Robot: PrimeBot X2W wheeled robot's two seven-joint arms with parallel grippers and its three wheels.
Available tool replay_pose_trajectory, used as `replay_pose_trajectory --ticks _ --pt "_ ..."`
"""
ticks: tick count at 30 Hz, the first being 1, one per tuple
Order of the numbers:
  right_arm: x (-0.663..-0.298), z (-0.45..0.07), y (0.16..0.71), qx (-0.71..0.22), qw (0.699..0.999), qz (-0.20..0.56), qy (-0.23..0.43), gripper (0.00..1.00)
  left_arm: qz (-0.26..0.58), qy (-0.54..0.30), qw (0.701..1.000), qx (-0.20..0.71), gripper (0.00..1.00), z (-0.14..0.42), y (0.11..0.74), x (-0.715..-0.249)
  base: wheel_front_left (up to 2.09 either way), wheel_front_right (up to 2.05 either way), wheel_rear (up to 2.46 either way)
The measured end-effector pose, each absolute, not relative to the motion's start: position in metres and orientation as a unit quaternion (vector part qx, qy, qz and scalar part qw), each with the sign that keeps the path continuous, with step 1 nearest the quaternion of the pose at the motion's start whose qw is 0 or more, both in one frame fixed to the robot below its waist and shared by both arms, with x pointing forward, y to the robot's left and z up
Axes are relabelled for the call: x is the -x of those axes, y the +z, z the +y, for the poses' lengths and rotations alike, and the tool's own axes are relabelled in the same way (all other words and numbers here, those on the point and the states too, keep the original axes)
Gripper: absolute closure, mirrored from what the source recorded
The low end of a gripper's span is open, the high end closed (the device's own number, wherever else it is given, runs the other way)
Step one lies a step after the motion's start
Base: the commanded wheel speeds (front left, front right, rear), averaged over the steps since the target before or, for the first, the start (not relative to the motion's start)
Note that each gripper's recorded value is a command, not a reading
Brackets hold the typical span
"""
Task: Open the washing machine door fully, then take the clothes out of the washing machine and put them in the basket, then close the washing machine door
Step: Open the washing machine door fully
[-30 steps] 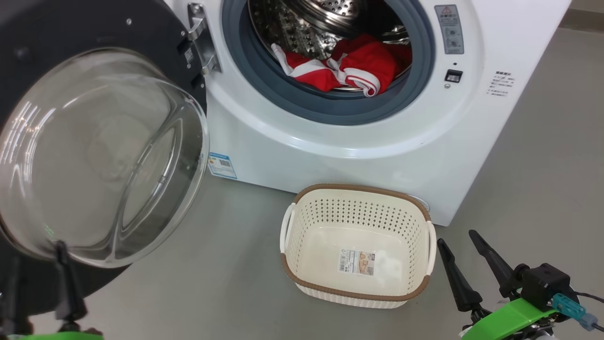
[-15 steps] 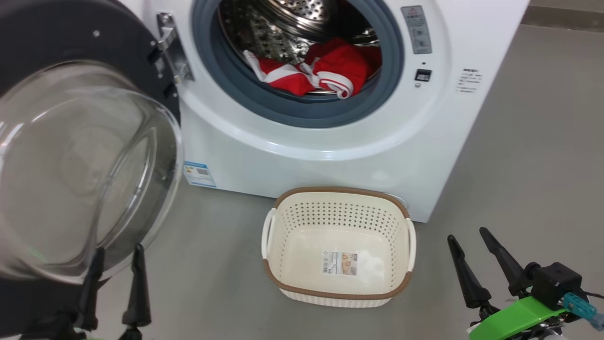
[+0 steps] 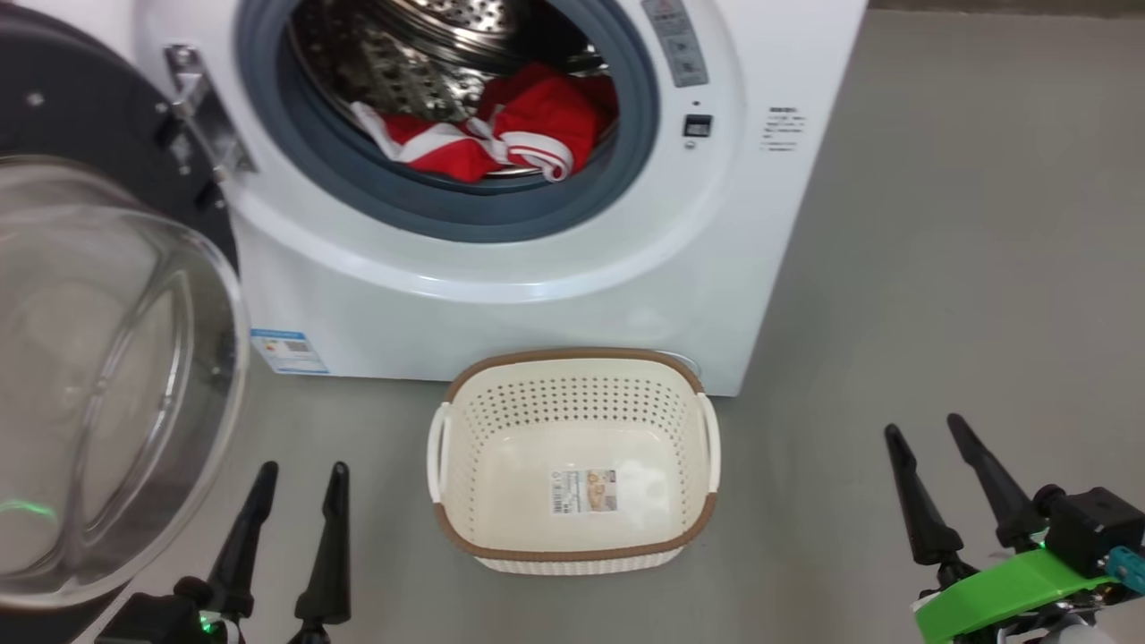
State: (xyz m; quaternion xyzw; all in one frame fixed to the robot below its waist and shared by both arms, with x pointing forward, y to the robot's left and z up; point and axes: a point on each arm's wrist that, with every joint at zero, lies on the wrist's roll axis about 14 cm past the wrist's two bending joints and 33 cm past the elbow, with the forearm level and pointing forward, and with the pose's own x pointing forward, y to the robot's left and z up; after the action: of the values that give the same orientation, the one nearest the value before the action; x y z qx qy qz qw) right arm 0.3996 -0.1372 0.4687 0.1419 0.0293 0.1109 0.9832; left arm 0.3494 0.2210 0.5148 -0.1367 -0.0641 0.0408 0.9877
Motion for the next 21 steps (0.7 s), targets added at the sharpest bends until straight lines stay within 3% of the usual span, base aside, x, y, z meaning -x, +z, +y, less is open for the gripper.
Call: replay_pose_trajectory --ticks 21 --pt "-0.384 -0.203 0.468 -0.145 0.989 0.018 0.008 0.00 -0.034 -0.039 0.987 0.153 0.00 0.170 0.500 -0.379 0.00 0.00 0.00"
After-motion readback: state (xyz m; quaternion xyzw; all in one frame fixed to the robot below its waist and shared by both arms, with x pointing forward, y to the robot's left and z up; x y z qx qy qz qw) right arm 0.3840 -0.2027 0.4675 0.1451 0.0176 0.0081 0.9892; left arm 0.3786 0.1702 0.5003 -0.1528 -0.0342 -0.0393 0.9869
